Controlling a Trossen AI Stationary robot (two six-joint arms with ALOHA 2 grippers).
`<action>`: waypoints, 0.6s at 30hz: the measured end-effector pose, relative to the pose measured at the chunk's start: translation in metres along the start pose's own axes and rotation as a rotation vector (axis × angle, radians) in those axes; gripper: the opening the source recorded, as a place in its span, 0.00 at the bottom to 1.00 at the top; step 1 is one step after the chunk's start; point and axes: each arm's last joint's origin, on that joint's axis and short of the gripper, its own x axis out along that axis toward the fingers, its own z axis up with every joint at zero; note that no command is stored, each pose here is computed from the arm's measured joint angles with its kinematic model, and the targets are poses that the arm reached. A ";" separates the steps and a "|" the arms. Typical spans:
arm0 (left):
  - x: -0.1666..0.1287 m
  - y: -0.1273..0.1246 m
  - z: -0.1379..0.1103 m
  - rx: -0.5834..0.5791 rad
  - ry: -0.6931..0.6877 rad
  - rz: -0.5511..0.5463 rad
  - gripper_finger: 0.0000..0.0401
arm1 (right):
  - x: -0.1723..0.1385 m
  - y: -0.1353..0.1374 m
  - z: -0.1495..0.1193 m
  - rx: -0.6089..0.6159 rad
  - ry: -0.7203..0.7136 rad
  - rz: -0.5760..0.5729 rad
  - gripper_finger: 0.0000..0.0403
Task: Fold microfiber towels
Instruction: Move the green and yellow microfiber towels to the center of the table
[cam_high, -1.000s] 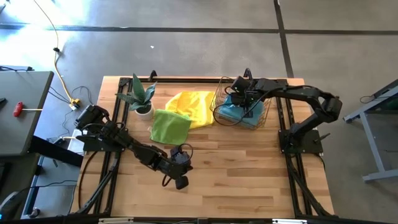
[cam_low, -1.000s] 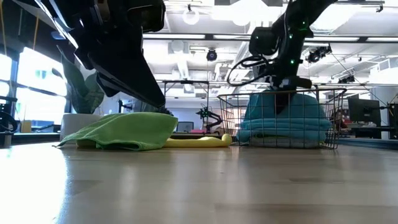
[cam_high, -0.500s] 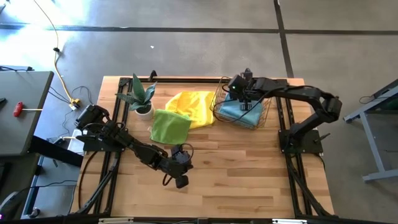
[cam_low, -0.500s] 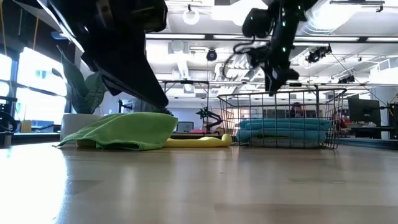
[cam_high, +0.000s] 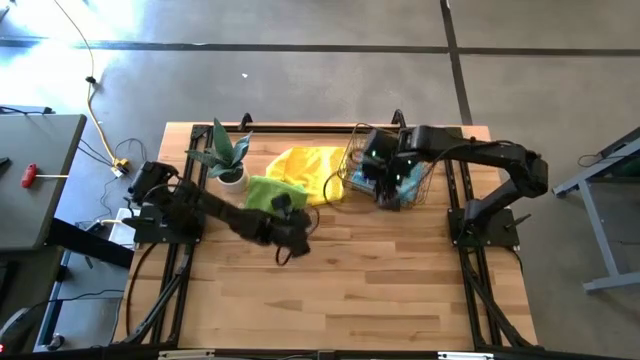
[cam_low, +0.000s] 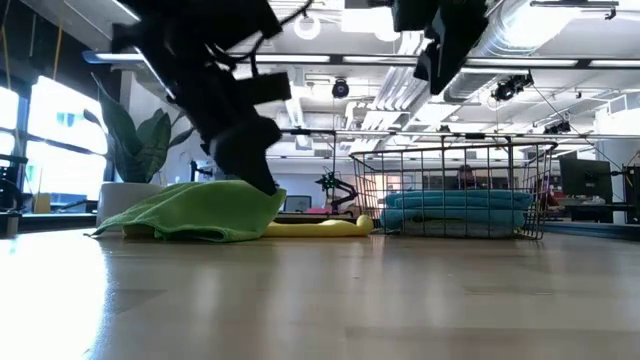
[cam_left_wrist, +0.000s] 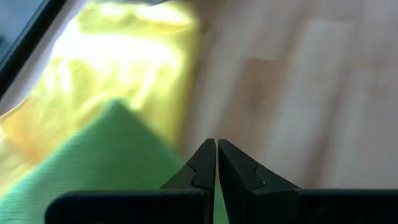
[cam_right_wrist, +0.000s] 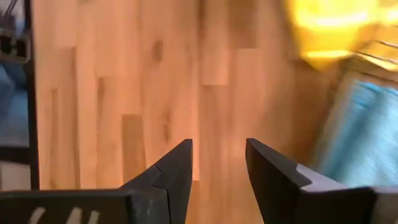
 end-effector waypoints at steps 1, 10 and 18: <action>0.005 0.007 0.001 -0.012 0.016 0.020 0.02 | 0.002 0.009 0.001 -0.028 0.005 0.019 0.35; 0.033 0.054 0.001 -0.133 0.163 0.117 0.02 | 0.020 0.078 0.007 -0.273 -0.033 -0.086 0.35; 0.046 0.037 -0.028 -0.208 0.343 0.011 0.02 | 0.027 0.125 0.008 -0.394 -0.156 -0.090 0.35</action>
